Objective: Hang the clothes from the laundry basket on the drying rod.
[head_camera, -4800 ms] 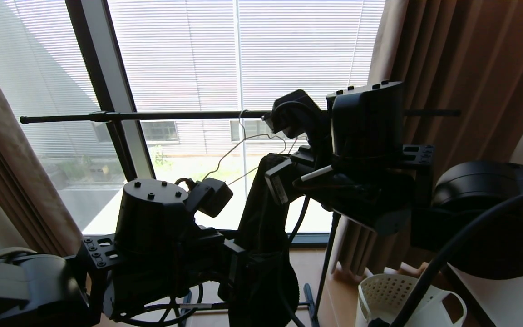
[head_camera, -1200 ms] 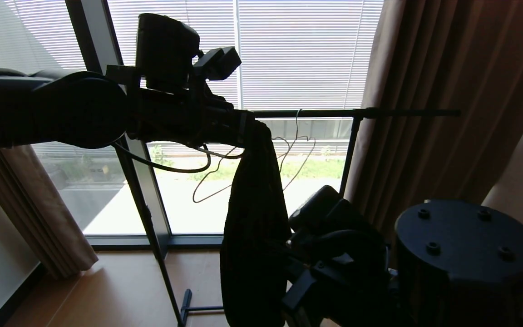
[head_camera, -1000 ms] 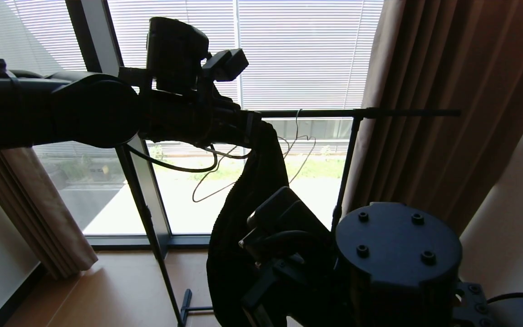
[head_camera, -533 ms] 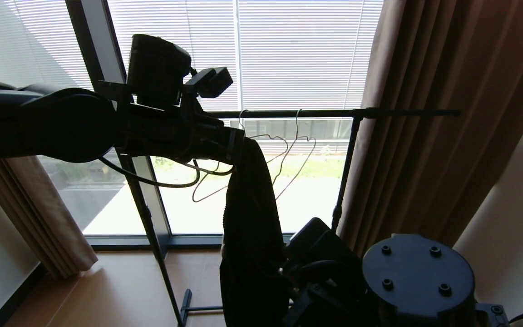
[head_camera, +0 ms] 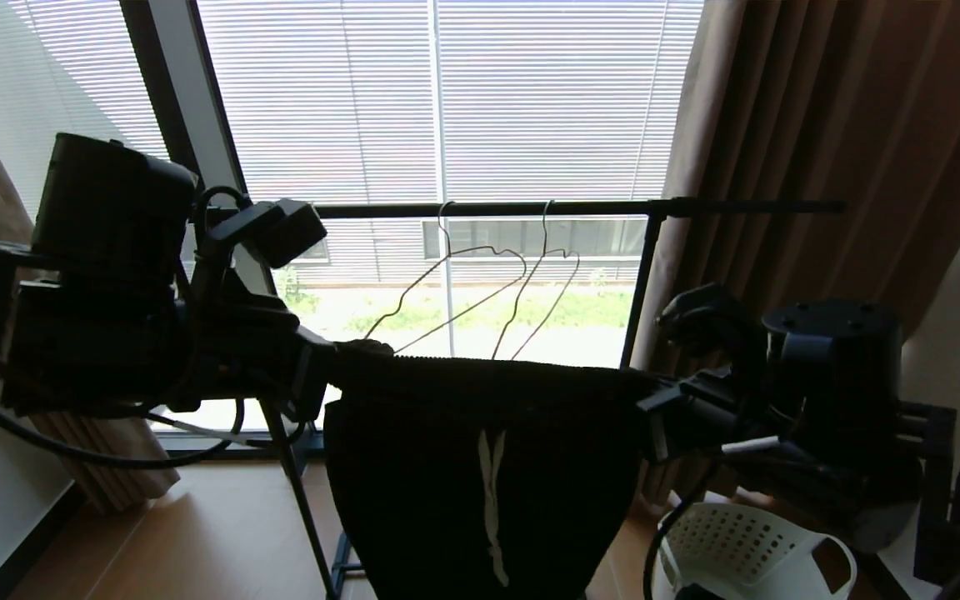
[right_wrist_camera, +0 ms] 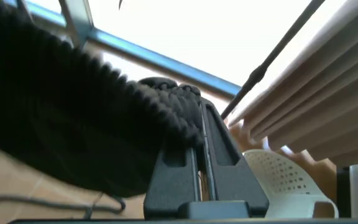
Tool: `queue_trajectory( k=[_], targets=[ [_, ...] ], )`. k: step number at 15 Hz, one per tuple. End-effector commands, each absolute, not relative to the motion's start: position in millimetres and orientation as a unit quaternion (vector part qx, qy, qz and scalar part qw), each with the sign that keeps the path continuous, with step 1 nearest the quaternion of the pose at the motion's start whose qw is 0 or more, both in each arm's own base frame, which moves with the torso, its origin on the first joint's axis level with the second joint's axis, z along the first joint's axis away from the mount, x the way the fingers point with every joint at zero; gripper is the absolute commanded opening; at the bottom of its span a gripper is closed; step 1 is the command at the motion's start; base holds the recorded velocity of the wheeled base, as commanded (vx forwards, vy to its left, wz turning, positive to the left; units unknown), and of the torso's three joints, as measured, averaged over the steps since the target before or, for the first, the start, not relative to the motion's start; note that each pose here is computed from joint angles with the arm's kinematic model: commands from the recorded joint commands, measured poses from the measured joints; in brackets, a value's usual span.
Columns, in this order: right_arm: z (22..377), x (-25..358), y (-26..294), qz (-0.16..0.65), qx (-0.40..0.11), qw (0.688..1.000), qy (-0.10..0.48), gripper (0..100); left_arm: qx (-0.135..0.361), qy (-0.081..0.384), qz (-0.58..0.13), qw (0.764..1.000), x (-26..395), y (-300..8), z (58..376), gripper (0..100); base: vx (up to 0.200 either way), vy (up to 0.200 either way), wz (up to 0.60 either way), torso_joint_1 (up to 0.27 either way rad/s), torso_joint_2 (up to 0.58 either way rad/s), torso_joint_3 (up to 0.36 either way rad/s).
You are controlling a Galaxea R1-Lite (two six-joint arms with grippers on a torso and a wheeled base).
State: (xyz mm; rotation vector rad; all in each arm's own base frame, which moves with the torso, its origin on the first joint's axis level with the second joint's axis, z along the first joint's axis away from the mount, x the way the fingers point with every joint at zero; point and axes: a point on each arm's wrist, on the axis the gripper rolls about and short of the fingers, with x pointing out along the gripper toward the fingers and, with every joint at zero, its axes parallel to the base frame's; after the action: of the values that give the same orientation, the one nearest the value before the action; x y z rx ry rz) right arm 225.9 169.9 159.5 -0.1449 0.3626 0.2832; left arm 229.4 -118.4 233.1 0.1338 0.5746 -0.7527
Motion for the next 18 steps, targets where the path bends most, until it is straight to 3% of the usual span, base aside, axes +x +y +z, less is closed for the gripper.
queue_trajectory(
  k=[1, 7, 11, 15, 18],
  targets=[
    [180, 266, 187, 0.124, -0.043, 0.981, 0.143, 0, 0.073, 0.286, -0.385, 0.874, 191, -114, 223, 0, 0.000, 0.000, 0.00, 0.000, 0.00, 0.000],
    [220, 298, 267, 0.178, 0.000, 0.978, 0.104, 0, 0.060, 0.367, -0.461, 0.806, 154, -157, 189, 0, 0.000, 0.000, 0.00, 0.000, 0.00, 0.000],
    [222, 283, 303, 0.215, 0.009, 0.970, 0.112, 0, 0.021, 0.364, -0.492, 0.791, 158, -176, 187, 0, 0.000, 0.000, 0.00, 0.000, 0.00, 0.000],
    [221, 279, 300, 0.213, 0.026, 0.969, 0.121, 0, 0.014, 0.365, -0.492, 0.791, 158, -179, 186, 0, 0.000, 0.000, 0.00, 0.000, 0.00, 0.000],
    [226, 282, 264, 0.173, 0.034, 0.977, 0.123, 0, 0.008, 0.360, -0.477, 0.801, 152, -160, 187, 0, 0.000, 0.000, 0.00, 0.000, 0.00, 0.000]
  ],
)
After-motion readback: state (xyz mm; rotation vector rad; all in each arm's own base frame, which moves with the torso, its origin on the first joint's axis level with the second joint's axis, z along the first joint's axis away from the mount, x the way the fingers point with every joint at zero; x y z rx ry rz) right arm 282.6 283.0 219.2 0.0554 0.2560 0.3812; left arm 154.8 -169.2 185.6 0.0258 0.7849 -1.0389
